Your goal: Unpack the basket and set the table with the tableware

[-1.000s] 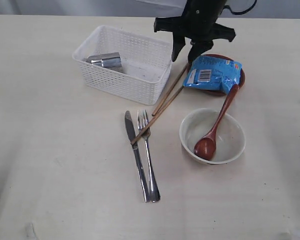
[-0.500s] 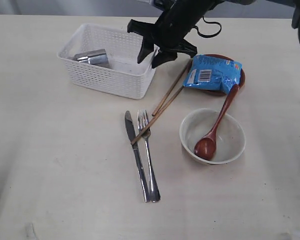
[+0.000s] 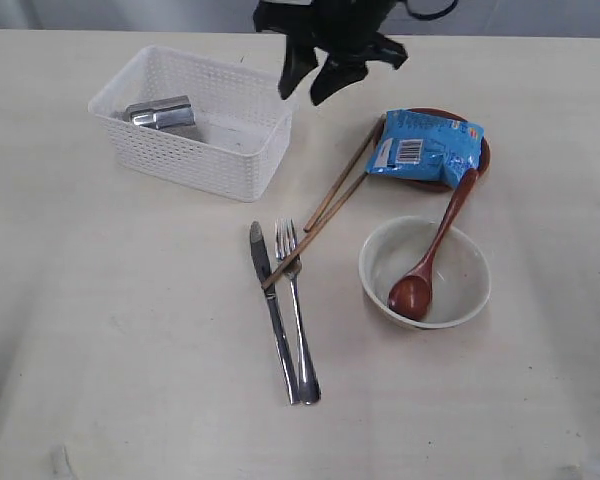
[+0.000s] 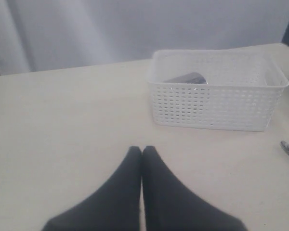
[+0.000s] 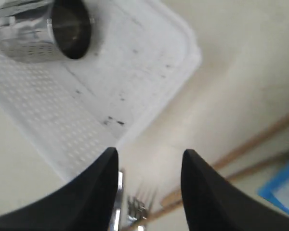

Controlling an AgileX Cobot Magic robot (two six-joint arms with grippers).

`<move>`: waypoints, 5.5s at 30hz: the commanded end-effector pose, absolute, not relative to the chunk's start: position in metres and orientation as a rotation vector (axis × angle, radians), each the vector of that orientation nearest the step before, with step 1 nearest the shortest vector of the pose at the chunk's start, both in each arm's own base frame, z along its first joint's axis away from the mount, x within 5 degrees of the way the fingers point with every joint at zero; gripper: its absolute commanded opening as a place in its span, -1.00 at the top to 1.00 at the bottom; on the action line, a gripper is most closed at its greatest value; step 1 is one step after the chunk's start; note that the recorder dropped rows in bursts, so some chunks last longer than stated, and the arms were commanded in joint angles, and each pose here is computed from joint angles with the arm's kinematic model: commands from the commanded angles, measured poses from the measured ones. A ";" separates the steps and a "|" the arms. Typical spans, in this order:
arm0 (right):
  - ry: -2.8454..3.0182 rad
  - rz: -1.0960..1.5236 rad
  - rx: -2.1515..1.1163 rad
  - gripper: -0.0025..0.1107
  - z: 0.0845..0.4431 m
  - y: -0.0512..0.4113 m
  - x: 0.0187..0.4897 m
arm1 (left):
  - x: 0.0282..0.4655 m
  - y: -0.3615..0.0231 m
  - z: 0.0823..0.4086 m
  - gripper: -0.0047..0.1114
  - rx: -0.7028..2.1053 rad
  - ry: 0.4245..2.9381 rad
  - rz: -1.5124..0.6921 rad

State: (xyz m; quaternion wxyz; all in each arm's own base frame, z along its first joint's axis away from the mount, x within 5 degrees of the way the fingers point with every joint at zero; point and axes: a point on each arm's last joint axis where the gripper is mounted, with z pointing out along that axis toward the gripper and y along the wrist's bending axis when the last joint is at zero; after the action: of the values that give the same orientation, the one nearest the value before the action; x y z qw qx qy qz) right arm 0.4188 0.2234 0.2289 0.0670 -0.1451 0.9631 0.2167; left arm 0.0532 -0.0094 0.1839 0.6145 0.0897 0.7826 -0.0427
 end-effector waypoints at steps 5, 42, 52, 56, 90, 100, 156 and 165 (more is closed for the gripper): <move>3.060 0.478 -0.357 0.23 0.234 0.187 0.367 | 0.053 -0.009 0.184 0.92 0.207 1.799 -0.093; 1.643 -0.287 -2.647 -0.03 0.143 0.273 0.317 | 0.053 -0.009 0.184 0.92 0.207 1.799 -0.093; 1.590 -0.329 -2.641 0.29 0.122 0.278 0.324 | 0.053 -0.009 0.184 0.92 0.207 1.799 -0.093; 1.595 -0.331 -2.664 0.38 0.116 0.277 0.324 | 0.053 -0.009 0.184 0.92 0.207 1.799 -0.093; 1.461 -0.467 -2.688 0.96 0.165 0.291 0.300 | 0.053 -0.009 0.184 0.92 0.207 1.799 -0.093; 1.501 -0.354 -2.597 0.96 0.226 0.284 0.278 | 0.053 -0.009 0.184 0.92 0.207 1.799 -0.093; 0.832 -0.449 -3.039 0.96 0.177 0.190 0.211 | 0.053 -0.009 0.184 0.92 0.207 1.799 -0.093; 1.022 -0.484 -2.886 0.83 0.174 0.193 0.214 | 0.053 -0.009 0.184 0.92 0.207 1.799 -0.093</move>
State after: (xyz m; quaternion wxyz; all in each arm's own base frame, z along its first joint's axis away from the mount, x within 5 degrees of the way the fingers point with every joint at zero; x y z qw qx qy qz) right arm 0.2134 0.1952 0.1736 0.0190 -0.9329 0.3261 -0.1518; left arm 0.0532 -0.0094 0.1839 0.6145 0.0897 0.7826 -0.0427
